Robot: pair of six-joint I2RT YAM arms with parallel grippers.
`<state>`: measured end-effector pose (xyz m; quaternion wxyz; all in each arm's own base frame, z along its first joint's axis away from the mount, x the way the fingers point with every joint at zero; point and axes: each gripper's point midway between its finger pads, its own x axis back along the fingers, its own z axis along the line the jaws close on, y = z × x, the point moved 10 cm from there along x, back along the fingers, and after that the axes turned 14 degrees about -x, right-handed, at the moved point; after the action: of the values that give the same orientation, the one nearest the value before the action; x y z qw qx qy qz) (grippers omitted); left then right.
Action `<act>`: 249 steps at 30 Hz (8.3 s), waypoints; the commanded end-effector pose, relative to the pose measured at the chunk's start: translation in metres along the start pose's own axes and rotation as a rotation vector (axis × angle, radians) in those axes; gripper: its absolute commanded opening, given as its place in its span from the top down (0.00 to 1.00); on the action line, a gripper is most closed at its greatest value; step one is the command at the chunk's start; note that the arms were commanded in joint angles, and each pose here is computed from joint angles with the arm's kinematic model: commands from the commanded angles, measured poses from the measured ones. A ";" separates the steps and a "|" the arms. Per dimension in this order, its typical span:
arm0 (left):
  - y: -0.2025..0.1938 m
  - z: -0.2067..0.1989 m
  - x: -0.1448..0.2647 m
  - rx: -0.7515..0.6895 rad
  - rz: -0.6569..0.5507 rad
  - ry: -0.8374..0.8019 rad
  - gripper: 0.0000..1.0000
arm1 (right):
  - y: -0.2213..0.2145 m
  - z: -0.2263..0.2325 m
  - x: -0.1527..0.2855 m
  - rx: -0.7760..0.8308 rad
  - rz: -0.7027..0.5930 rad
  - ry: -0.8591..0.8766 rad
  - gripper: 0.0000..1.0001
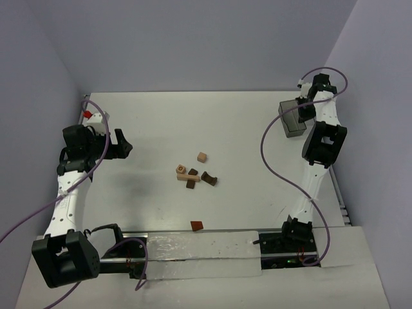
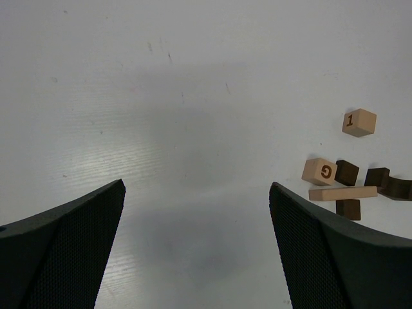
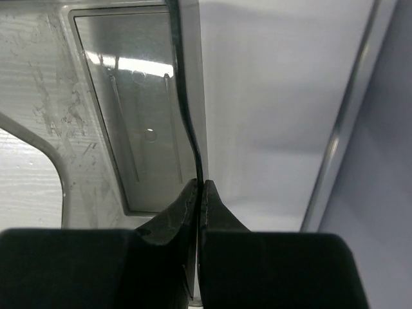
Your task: Build the wood block tower
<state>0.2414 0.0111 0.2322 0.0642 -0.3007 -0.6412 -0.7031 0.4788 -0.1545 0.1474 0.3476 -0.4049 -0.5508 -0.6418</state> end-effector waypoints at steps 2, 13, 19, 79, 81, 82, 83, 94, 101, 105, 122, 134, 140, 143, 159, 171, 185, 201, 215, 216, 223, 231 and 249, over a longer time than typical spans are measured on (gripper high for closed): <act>0.017 0.003 0.000 -0.032 -0.057 -0.005 0.01 | 0.001 -0.005 0.000 -0.024 -0.004 0.029 0.95; 0.016 0.003 -0.002 -0.023 -0.055 -0.008 0.01 | 0.001 -0.008 -0.001 -0.023 -0.004 0.012 0.77; 0.018 0.004 -0.003 -0.025 -0.054 -0.008 0.01 | -0.001 -0.009 0.000 -0.039 0.002 0.012 0.76; 0.012 -0.020 0.018 -0.103 -0.088 -0.219 0.02 | -0.242 0.406 0.147 0.910 0.013 0.456 0.20; 0.012 -0.020 0.017 -0.102 -0.086 -0.224 0.02 | -0.248 0.415 0.142 0.945 0.043 0.470 0.20; 0.011 -0.020 0.017 -0.102 -0.086 -0.222 0.02 | -0.250 0.419 0.142 0.957 0.053 0.479 0.20; 0.011 -0.020 0.017 -0.103 -0.087 -0.221 0.02 | -0.251 0.423 0.139 0.971 0.064 0.486 0.22; 0.014 -0.019 0.017 -0.093 -0.090 -0.212 0.03 | -0.265 0.444 0.105 1.044 0.171 0.508 0.59; 0.013 -0.018 0.015 -0.087 -0.084 -0.212 0.04 | -0.268 0.447 0.089 1.059 0.189 0.484 0.63; 0.012 -0.018 0.014 -0.088 -0.084 -0.209 0.04 | -0.270 0.447 0.083 1.065 0.195 0.473 0.64; 0.015 -0.017 0.016 -0.094 -0.088 -0.191 0.05 | -0.242 0.442 0.132 1.021 0.056 0.495 0.94; 0.020 -0.017 0.016 -0.081 -0.100 -0.218 0.04 | -0.142 0.385 0.135 0.826 -0.110 0.365 1.00; 0.018 -0.016 0.014 -0.071 -0.089 -0.210 0.04 | -0.132 0.384 0.091 0.821 -0.088 0.278 1.00; 0.018 -0.017 0.016 -0.073 -0.092 -0.205 0.04 | -0.136 0.389 0.071 0.818 -0.048 0.279 1.00; 0.019 -0.017 0.017 -0.075 -0.102 -0.203 0.03 | -0.216 0.414 0.057 0.940 0.121 0.395 1.00; 0.021 -0.017 0.018 -0.075 -0.109 -0.208 0.03 | -0.266 0.427 0.076 1.014 0.199 0.470 1.00; 0.019 -0.017 0.018 -0.080 -0.103 -0.209 0.04 | -0.219 0.429 0.098 1.107 -0.006 0.362 1.00; 0.017 -0.016 0.016 -0.080 -0.097 -0.202 0.04 | -0.219 0.379 0.066 1.026 0.122 0.333 1.00; 0.017 -0.015 0.016 -0.079 -0.093 -0.198 0.04 | -0.280 0.385 0.074 0.803 0.360 0.524 1.00; 0.017 -0.016 0.016 -0.081 -0.095 -0.198 0.04 | -0.280 0.386 0.074 0.796 0.363 0.526 1.00; 0.015 -0.016 0.016 -0.079 -0.095 -0.198 0.04 | -0.268 0.400 0.082 0.701 0.350 0.529 1.00; 0.018 -0.016 0.018 -0.084 -0.098 -0.201 0.04 | -0.195 0.392 0.086 0.319 0.285 0.658 1.00; 0.020 -0.013 0.019 -0.102 -0.084 -0.162 0.04 | -0.204 0.412 0.025 -0.258 0.447 0.814 1.00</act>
<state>0.2278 -0.0028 0.2426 -0.0219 -0.3563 -0.6329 -0.6871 0.3455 0.2766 0.1283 0.6204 -0.2399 -0.2513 -0.7031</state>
